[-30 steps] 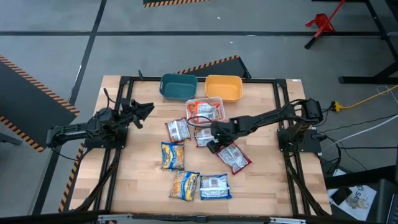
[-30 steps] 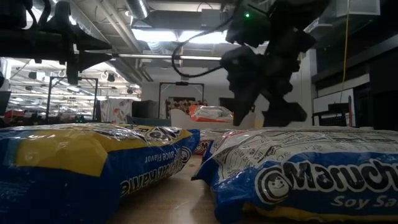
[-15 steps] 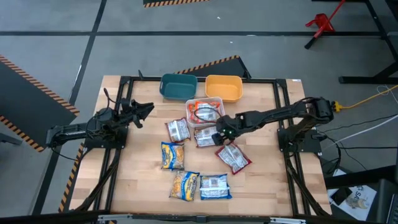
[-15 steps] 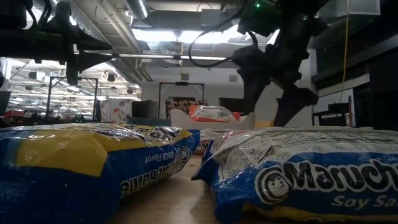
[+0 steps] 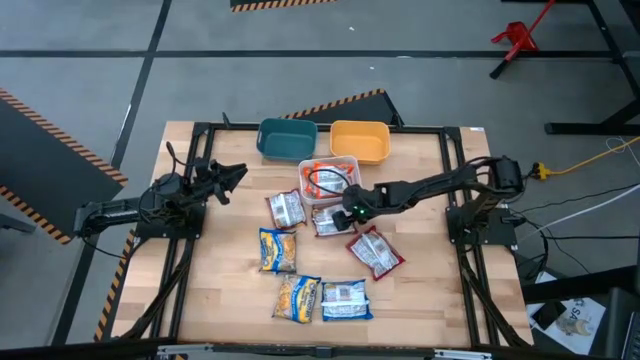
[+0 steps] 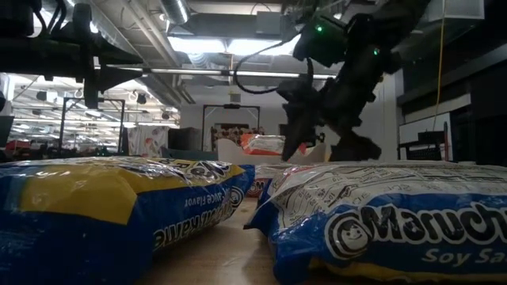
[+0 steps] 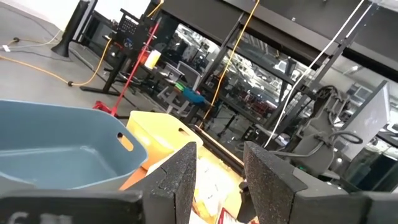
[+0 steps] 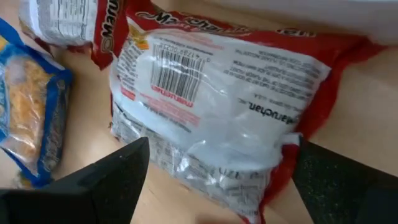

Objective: Sort Maruchan noodles
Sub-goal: Put the middle red noodle pack into the yellow bin

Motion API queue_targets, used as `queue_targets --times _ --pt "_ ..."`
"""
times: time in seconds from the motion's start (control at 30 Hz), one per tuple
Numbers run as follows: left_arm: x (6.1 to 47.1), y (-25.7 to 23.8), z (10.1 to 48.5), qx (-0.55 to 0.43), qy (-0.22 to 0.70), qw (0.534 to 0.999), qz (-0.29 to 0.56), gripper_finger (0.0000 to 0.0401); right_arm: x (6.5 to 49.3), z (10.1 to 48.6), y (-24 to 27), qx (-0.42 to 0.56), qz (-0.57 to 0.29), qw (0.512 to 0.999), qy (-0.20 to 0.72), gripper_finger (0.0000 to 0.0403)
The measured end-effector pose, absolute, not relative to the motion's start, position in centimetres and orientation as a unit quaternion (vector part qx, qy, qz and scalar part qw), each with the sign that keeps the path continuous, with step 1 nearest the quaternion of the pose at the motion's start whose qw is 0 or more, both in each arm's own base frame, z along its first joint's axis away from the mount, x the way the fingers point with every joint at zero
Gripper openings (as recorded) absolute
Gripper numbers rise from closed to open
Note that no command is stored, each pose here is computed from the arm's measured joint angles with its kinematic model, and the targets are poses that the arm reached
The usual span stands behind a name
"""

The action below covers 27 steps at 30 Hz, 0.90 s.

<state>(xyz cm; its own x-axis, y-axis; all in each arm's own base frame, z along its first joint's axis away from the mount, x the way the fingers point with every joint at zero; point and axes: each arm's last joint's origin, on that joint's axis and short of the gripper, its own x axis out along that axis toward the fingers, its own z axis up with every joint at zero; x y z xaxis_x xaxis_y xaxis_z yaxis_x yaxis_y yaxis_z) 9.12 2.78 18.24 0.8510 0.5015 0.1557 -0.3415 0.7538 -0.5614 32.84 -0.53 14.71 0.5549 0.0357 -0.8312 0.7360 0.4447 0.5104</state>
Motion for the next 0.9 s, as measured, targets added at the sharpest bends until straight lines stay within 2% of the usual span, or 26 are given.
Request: queue_targets --times 0.23,0.33,0.47,0.77,0.9 --pt "9.1 2.9 18.2 -0.267 -0.152 0.920 0.242 0.0127 32.1 12.8 -0.5 0.503 -0.226 0.742 0.382 0.0355" --pt "9.0 2.9 18.2 -0.266 -0.156 0.918 0.251 0.0127 31.7 12.3 -0.5 0.510 -0.233 0.739 0.373 0.0337" --pt "9.0 2.9 18.2 -0.266 -0.156 0.917 0.253 0.0127 31.6 12.0 -0.5 0.509 -0.228 0.747 0.362 0.0278" --pt "9.0 2.9 18.2 -0.266 -0.156 0.917 0.252 0.0127 31.6 12.0 -0.4 0.506 -0.220 0.751 0.363 0.0116" --pt "9.0 2.9 18.2 -0.266 -0.156 0.917 0.252 0.0127 31.7 12.0 -0.2 0.509 -0.209 0.751 0.366 0.0067"
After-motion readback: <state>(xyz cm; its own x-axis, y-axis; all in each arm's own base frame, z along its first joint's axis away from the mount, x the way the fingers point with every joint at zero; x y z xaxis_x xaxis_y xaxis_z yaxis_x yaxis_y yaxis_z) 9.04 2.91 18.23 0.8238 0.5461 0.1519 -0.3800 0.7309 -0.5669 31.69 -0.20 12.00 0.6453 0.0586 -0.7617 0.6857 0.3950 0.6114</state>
